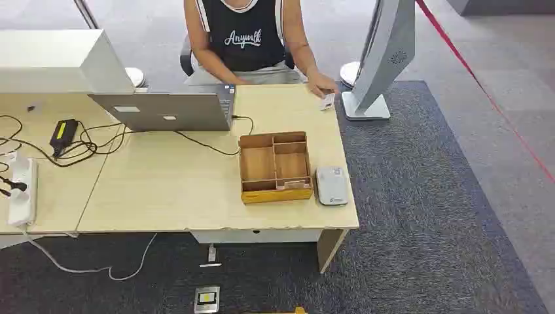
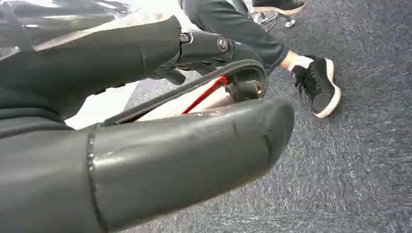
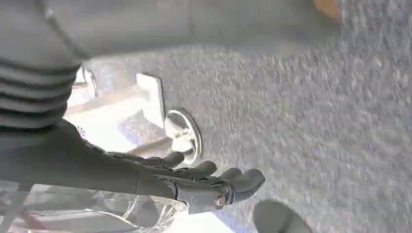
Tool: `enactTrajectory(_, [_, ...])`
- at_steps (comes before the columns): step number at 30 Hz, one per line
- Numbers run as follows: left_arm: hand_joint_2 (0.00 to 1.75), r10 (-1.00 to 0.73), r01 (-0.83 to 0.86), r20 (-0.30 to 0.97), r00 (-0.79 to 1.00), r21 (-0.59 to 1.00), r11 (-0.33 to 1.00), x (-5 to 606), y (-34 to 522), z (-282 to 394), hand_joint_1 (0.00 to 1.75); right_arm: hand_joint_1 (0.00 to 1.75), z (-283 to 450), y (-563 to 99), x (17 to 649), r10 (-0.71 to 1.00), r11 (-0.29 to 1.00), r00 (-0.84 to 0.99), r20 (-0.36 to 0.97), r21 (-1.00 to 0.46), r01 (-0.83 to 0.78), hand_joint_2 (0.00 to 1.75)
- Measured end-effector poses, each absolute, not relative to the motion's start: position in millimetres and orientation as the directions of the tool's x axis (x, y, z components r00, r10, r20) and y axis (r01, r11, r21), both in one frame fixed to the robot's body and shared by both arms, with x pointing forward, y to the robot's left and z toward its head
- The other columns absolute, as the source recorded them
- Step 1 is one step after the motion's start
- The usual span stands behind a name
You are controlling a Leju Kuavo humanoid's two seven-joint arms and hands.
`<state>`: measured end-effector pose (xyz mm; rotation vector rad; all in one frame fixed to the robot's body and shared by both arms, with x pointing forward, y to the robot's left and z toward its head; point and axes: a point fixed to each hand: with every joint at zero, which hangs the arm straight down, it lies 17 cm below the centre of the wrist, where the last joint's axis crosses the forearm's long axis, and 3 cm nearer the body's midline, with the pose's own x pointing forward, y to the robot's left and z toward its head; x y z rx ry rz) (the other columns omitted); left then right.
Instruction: Pass the card to the sensor for recognition and then transmit it.
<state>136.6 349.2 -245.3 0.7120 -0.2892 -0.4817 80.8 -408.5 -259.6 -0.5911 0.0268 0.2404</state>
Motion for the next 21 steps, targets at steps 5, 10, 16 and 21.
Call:
enactTrajectory(5, [0.00,-0.518,0.337,0.079,0.852,0.676,0.656,135,348,-246,0.00,0.00,-236,-456,144,0.233,0.741,0.972,-0.035,-0.641,-0.201,1.75])
enactTrajectory(10, [0.00,-0.527,0.348,0.076,0.846,0.671,0.655,134,345,-247,0.00,0.00,-199,-502,217,0.268,0.667,0.963,0.035,-0.727,-0.160,1.75])
enactTrajectory(16, [0.00,-0.532,0.351,0.079,0.843,0.668,0.656,134,342,-248,0.00,0.00,-153,-541,283,0.310,0.583,0.946,0.101,-0.806,-0.105,1.75])
enactTrajectory(21, [0.00,-0.532,0.352,0.082,0.843,0.665,0.659,135,339,-248,0.00,0.00,-87,-575,355,0.324,0.489,0.927,0.188,-0.872,0.006,1.75])
